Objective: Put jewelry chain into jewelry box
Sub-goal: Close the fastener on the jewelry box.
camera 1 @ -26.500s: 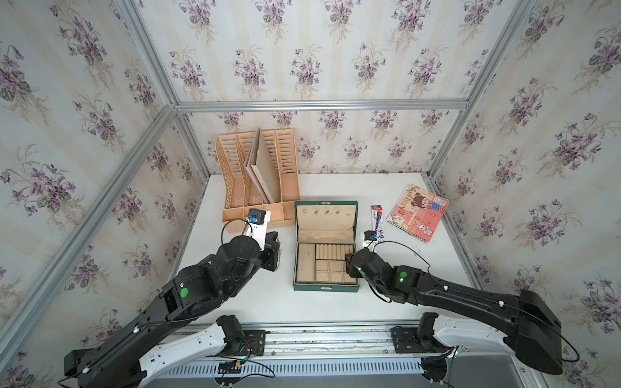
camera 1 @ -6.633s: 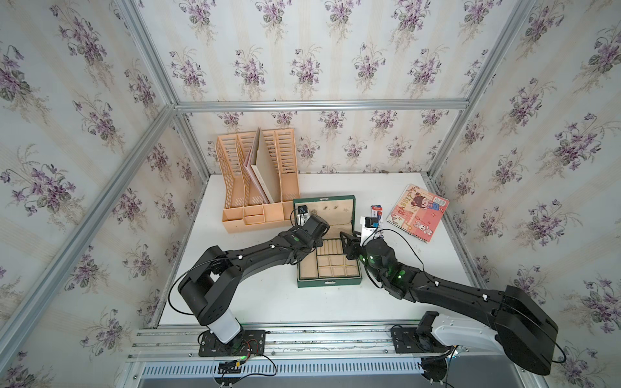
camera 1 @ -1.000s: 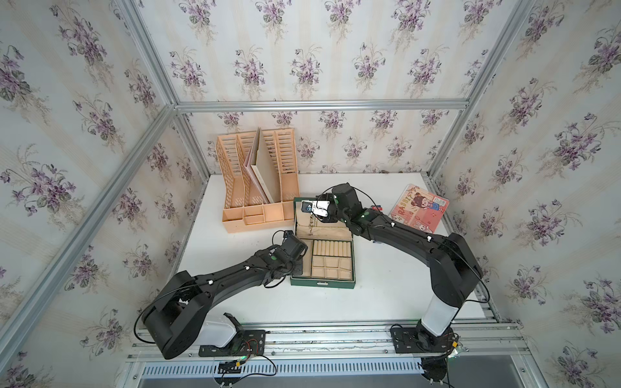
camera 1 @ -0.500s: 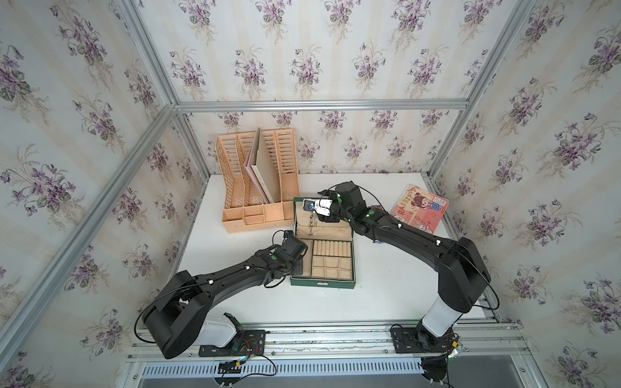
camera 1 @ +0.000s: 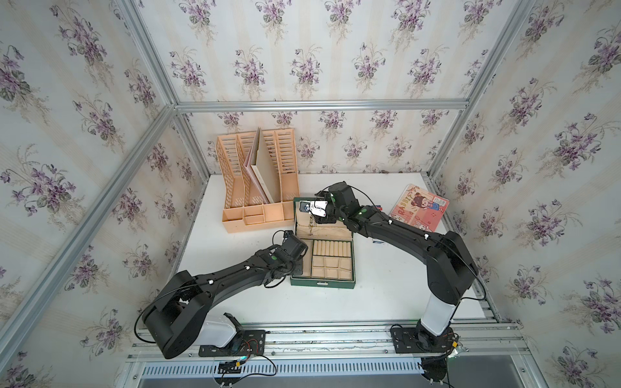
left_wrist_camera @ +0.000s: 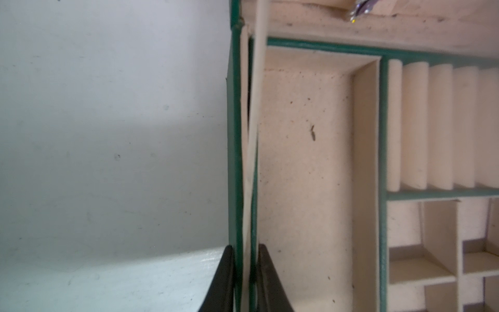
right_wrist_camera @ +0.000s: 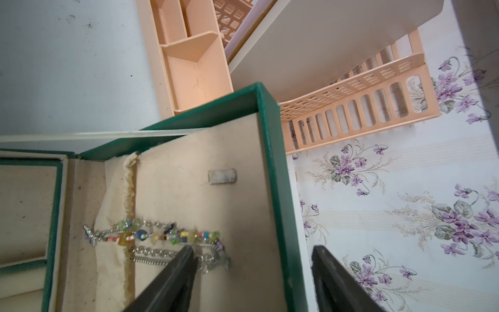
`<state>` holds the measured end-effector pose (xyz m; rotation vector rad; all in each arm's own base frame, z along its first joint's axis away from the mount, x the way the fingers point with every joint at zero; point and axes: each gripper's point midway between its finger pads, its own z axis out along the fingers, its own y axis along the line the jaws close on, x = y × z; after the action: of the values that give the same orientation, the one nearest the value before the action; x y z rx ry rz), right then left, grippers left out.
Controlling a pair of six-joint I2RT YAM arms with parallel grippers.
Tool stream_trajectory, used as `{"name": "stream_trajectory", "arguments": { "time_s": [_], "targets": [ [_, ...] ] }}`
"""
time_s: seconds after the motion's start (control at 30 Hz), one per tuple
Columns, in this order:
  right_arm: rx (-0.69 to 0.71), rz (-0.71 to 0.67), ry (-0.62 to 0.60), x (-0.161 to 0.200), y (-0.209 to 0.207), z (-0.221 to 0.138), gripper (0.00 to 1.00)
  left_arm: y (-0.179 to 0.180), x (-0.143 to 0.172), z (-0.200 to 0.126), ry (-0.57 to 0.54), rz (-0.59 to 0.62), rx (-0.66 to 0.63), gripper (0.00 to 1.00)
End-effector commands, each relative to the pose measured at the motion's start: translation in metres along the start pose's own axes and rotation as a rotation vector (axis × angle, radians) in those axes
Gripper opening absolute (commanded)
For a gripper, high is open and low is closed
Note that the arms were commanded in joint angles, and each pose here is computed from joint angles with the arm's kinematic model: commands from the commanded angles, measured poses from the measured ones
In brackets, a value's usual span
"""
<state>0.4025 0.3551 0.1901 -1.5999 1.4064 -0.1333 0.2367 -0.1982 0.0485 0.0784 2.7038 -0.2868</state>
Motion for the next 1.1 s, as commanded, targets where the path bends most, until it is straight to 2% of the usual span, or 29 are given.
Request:
{"name": "stream_trajectory", "arguments": {
  "time_s": [0.0, 1.07],
  "targets": [
    [0.004, 0.007, -0.005, -0.002, -0.0025, 0.0002, 0.67, 0.0058, 0.0176, 0.0004, 0.074, 0.004, -0.014, 0.0],
    [-0.012, 0.021, -0.004, 0.0004, 0.0016, 0.0035, 0.36, 0.0045, 0.0176, 0.0004, 0.078, 0.012, -0.012, 0.0]
  ]
}}
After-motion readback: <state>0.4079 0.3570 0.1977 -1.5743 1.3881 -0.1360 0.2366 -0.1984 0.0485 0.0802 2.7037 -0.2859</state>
